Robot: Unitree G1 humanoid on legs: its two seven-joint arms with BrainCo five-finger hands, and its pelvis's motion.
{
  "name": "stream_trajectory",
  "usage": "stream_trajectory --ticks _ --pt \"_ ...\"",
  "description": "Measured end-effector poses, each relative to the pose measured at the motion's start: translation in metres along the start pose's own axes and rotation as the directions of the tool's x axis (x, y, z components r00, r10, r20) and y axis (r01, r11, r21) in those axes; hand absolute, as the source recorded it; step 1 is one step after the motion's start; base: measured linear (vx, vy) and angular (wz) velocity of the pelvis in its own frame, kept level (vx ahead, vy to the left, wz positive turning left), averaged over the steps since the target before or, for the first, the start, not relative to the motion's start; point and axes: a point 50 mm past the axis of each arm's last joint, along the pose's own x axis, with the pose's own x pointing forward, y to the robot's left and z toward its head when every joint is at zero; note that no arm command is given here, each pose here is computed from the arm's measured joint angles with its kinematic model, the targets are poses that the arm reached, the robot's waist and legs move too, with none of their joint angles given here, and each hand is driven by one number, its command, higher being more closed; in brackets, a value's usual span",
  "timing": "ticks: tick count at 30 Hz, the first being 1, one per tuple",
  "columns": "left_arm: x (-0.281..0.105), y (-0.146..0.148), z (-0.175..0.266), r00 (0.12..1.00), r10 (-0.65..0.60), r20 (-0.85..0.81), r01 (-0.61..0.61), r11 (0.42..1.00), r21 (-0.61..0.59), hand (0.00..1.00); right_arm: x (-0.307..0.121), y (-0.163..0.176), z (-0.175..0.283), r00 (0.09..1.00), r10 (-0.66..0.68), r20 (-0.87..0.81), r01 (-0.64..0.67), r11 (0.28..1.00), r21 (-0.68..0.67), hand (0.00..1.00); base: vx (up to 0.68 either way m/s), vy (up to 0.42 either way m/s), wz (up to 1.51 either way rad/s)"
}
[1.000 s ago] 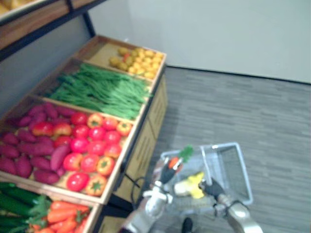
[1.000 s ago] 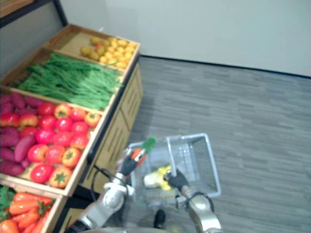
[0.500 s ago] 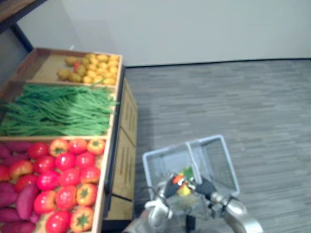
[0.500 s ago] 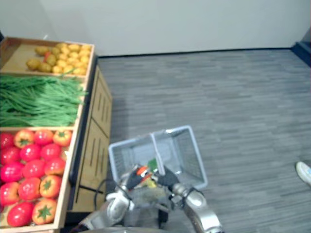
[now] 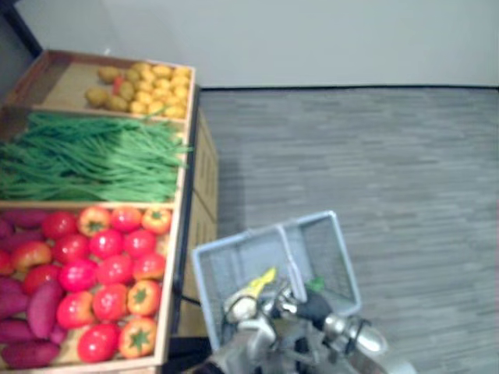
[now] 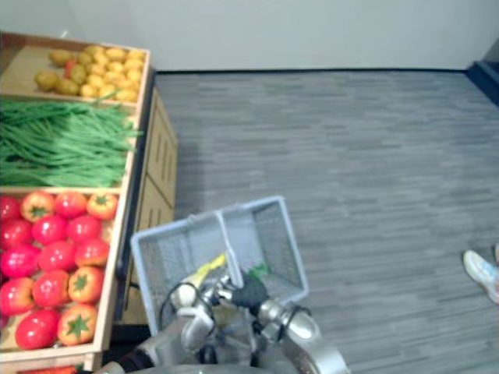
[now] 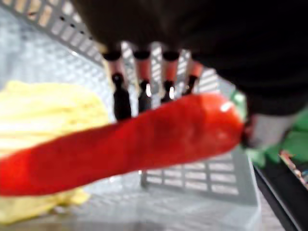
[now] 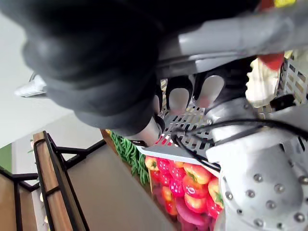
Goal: Pick vegetable in the basket
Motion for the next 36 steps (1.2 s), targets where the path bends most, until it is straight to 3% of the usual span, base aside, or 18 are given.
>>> stream_trajectory --ticks 10,15,17,22,29,33,36 --pt "0.004 0.009 0.0 0.993 0.122 -0.005 -0.122 0.993 -0.007 0.0 0.003 0.0 -0.006 0.998 -0.069 -0.008 0.069 0.997 0.041 1.0 0.0 0.012 0.0" --pt "0.007 0.036 -0.02 0.961 0.252 -0.115 -0.264 0.959 -0.108 0.0 -0.008 -0.034 -0.02 0.957 -0.289 -0.04 0.292 0.951 0.102 1.0 0.0 0.014 0.03" --pt "0.005 0.047 -0.034 0.938 0.296 -0.179 -0.321 0.939 -0.126 0.0 -0.023 -0.055 -0.029 0.91 -0.409 -0.071 0.415 0.902 0.117 1.0 0.03 0.017 0.03" --pt "-0.003 0.066 -0.056 0.887 0.369 -0.278 -0.417 0.898 -0.14 0.0 -0.052 -0.082 -0.046 0.81 -0.572 -0.129 0.586 0.796 0.148 1.0 0.04 0.018 0.05" --pt "-0.036 0.057 -0.102 0.844 0.262 -0.468 -0.347 0.932 -0.104 0.0 -0.092 -0.108 -0.065 0.655 -0.737 -0.163 0.755 0.632 0.173 1.0 0.01 0.027 -0.02" --pt "-0.077 0.035 -0.145 0.694 0.117 -0.71 -0.274 0.955 -0.111 0.0 -0.118 -0.122 -0.086 0.539 -0.809 -0.234 0.841 0.506 0.191 1.0 -0.01 0.005 -0.07" --pt "-0.099 0.02 -0.157 0.625 0.028 -0.78 -0.214 0.967 -0.137 0.0 -0.128 -0.126 -0.098 0.489 -0.827 -0.278 0.871 0.451 0.193 1.0 0.01 0.0 -0.02"
